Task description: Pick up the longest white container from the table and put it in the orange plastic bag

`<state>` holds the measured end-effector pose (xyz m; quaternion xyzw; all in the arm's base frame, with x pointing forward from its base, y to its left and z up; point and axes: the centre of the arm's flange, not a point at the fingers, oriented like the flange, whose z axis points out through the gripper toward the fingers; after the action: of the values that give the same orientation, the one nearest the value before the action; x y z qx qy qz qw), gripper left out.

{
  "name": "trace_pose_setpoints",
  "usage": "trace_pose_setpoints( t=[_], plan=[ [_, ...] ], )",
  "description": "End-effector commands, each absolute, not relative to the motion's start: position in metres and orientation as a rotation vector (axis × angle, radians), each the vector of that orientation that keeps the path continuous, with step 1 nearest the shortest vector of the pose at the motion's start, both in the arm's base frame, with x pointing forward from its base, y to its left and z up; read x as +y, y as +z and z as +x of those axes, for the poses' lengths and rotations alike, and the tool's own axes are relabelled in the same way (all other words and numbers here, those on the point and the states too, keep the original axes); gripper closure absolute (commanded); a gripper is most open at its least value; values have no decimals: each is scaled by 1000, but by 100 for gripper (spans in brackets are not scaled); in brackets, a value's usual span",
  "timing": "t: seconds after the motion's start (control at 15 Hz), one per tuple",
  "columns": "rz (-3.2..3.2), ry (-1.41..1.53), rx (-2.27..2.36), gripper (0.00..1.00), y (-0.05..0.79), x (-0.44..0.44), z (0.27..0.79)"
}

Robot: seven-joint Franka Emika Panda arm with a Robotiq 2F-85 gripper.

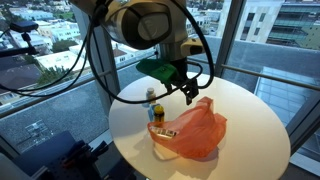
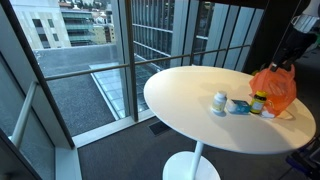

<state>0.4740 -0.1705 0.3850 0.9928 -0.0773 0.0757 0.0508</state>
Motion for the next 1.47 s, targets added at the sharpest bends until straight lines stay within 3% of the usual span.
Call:
trace_pose_setpoints(
  t=[0.0, 0.67, 1.4],
  plan=[
    [3053, 207, -93, 0, 390, -149, 453],
    [3067, -32, 290, 0, 330, -96, 415],
    [3036, -65, 346, 0, 272, -75, 434]
  ],
)
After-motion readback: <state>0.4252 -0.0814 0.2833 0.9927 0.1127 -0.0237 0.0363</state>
